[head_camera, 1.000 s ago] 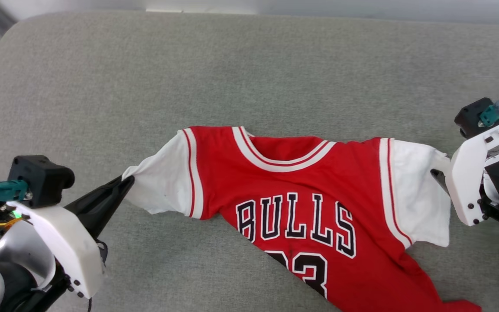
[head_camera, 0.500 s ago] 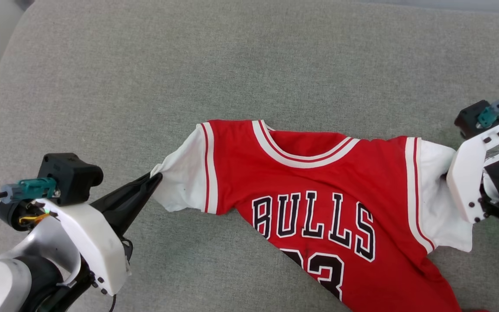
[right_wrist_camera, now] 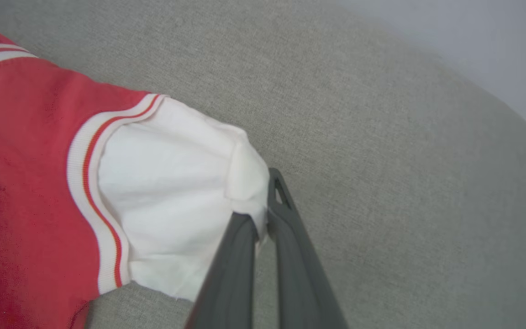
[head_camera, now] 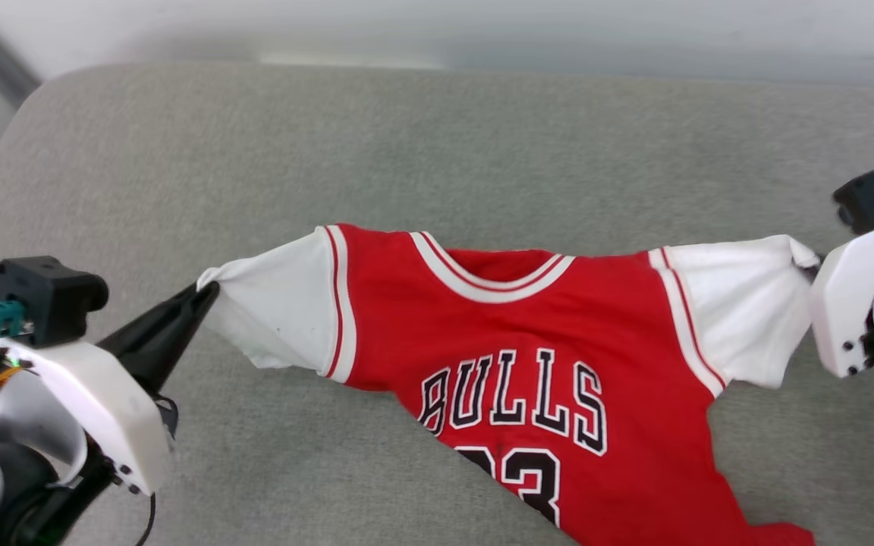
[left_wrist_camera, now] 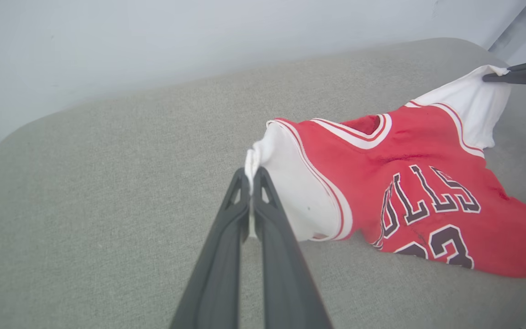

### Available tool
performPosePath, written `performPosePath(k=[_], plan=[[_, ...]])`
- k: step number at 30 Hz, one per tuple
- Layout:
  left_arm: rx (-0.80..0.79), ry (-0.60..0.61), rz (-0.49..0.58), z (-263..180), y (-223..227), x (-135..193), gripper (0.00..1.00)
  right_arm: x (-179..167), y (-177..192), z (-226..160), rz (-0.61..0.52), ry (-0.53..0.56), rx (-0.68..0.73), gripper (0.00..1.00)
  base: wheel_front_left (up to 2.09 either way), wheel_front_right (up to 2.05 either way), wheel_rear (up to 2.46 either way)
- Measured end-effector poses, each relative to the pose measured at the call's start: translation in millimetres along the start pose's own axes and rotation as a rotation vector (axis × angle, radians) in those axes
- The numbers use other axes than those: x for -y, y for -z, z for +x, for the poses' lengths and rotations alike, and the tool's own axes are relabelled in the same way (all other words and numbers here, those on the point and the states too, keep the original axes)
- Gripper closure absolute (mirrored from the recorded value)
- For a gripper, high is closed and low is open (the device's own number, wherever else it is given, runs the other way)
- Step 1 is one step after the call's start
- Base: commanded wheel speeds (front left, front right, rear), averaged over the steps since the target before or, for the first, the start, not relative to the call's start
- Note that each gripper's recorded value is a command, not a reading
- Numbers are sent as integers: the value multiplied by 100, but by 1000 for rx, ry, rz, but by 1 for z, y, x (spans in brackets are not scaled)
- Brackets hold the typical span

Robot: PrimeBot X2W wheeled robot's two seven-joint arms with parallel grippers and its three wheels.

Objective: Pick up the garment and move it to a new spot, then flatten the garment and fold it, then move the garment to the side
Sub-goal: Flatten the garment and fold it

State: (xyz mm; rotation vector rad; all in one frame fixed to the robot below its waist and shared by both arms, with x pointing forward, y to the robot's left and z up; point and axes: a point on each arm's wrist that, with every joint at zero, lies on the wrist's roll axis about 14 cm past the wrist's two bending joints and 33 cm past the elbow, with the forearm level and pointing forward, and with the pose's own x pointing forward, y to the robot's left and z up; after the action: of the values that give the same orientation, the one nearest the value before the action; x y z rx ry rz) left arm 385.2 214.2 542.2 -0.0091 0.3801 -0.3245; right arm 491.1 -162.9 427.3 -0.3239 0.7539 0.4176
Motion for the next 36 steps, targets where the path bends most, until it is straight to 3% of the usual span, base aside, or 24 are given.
performPosePath(k=[14, 27, 36], plan=[[396, -22, 126, -28, -115, 5, 100, 78, -93, -153, -40, 283, 450, 100, 0, 0, 0], [868, -35, 272, -87, -246, 20, 100, 85, -163, -314, -116, 476, 906, 100, 0, 0, 0], [996, -47, 299, -82, -288, 12, 100, 94, -186, -332, -139, 532, 999, 100, 0, 0, 0]])
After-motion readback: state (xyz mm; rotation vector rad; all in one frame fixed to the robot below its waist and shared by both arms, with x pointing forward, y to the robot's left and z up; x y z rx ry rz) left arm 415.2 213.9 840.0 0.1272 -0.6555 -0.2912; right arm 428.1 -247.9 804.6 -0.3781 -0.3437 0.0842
